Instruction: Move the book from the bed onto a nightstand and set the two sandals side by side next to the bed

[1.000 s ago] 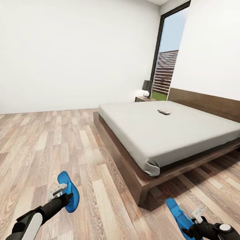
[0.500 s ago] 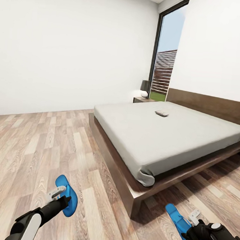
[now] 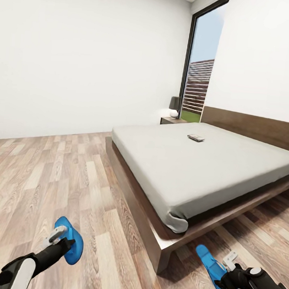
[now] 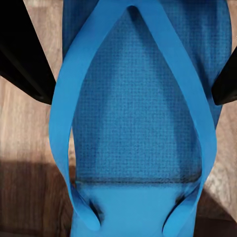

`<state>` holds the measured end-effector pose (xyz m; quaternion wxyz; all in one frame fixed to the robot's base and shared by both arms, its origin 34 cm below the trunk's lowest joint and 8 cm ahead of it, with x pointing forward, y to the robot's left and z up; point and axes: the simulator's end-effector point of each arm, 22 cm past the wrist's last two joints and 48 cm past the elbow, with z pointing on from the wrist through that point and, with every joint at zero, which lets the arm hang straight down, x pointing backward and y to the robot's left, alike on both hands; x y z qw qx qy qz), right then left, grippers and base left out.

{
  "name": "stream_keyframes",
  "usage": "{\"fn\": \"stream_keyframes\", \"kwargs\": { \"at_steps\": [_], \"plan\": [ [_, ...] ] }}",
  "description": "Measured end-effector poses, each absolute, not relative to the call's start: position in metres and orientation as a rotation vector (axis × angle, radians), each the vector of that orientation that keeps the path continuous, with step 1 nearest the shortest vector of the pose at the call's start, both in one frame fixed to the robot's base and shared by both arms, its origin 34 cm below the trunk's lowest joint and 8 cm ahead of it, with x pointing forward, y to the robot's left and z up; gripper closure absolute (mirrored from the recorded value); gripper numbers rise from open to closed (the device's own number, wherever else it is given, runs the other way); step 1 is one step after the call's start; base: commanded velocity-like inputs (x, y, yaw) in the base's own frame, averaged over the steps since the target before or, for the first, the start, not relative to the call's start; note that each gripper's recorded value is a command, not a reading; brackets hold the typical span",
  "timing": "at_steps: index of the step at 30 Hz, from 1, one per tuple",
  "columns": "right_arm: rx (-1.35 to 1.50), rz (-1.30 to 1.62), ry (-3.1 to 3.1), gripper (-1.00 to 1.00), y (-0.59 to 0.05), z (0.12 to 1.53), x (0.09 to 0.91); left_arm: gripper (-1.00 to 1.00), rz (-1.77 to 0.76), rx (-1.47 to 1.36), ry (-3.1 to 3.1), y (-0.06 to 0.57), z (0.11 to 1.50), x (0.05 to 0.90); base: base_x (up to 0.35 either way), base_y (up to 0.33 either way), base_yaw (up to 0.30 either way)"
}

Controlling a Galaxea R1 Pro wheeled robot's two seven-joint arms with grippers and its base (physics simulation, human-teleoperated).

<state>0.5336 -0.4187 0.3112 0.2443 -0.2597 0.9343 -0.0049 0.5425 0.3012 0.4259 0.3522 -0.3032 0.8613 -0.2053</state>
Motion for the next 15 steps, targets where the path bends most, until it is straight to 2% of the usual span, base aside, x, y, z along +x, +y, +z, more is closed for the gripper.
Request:
{"fn": "stream_keyframes", "kwargs": {
  "at_steps": [8,15],
  "plan": [
    [-0.640,-0.017,2.660,1.00,-0.423,0.297,0.529,1.00,-0.547,-0.818,2.224,0.306,0.420,0.541,0.002,0.000,0.000],
    [-0.734,-0.048,2.676,1.00,-0.412,0.289,0.539,1.00,-0.510,-0.798,2.266,0.303,0.405,0.539,0.000,0.000,0.000]
  ]
}}
